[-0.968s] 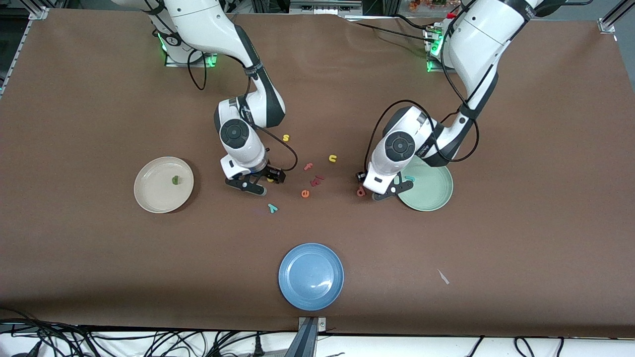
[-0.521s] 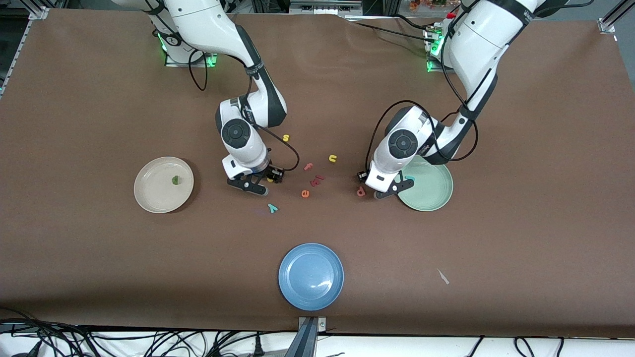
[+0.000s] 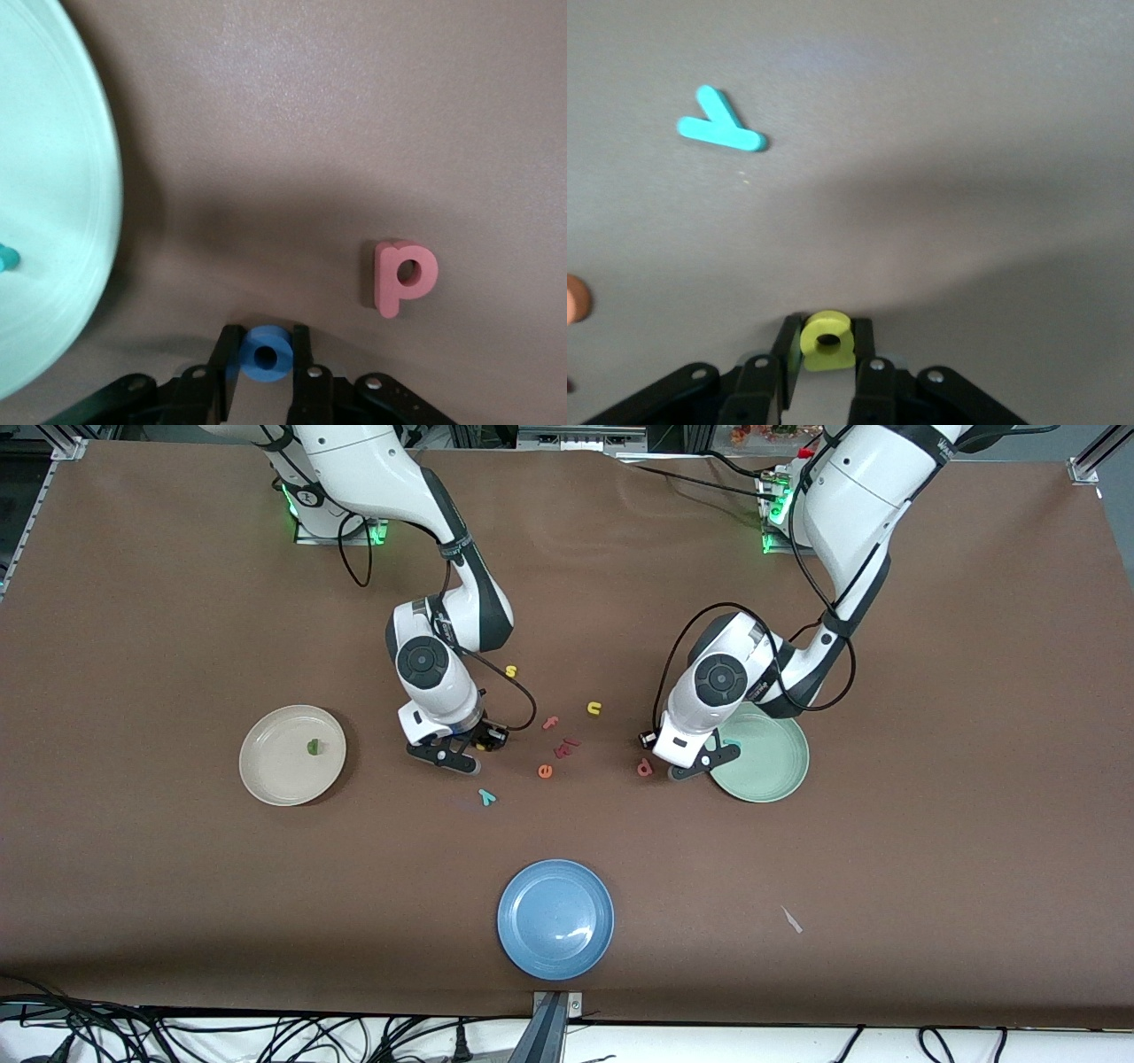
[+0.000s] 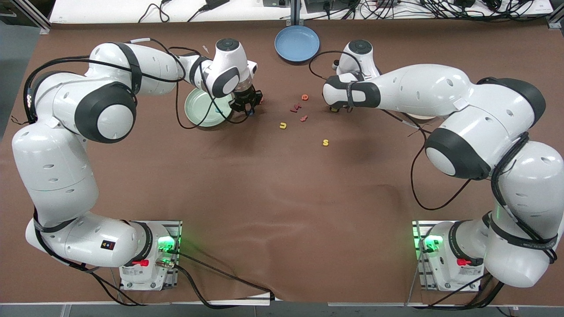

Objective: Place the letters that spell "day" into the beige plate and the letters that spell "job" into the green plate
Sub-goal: 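Place the blue o on the green plate while the right gripper places a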

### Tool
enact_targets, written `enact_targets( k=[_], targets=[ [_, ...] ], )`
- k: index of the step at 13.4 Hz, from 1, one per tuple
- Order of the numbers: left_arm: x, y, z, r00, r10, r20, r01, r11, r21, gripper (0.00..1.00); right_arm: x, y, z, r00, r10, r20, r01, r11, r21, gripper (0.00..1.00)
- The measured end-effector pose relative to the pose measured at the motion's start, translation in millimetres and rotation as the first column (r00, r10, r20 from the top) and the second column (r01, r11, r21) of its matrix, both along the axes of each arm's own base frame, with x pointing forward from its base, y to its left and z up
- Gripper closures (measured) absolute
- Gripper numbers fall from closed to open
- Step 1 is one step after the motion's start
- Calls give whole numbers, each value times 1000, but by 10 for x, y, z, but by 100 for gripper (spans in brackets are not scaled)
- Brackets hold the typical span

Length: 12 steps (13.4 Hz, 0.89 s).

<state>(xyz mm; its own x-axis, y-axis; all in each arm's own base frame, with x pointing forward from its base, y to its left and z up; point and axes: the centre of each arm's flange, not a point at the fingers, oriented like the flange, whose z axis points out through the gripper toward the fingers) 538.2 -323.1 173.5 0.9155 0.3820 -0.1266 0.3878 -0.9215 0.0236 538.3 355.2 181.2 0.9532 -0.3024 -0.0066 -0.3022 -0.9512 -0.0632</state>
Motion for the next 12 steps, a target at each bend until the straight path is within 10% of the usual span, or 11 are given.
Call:
enact_targets(
  k=[12],
  targets=[
    [558,1242,661,982,-144,-121,153,986,62,74,612,-1118,689,982,128,-140,-136,989,-49,72]
  ],
)
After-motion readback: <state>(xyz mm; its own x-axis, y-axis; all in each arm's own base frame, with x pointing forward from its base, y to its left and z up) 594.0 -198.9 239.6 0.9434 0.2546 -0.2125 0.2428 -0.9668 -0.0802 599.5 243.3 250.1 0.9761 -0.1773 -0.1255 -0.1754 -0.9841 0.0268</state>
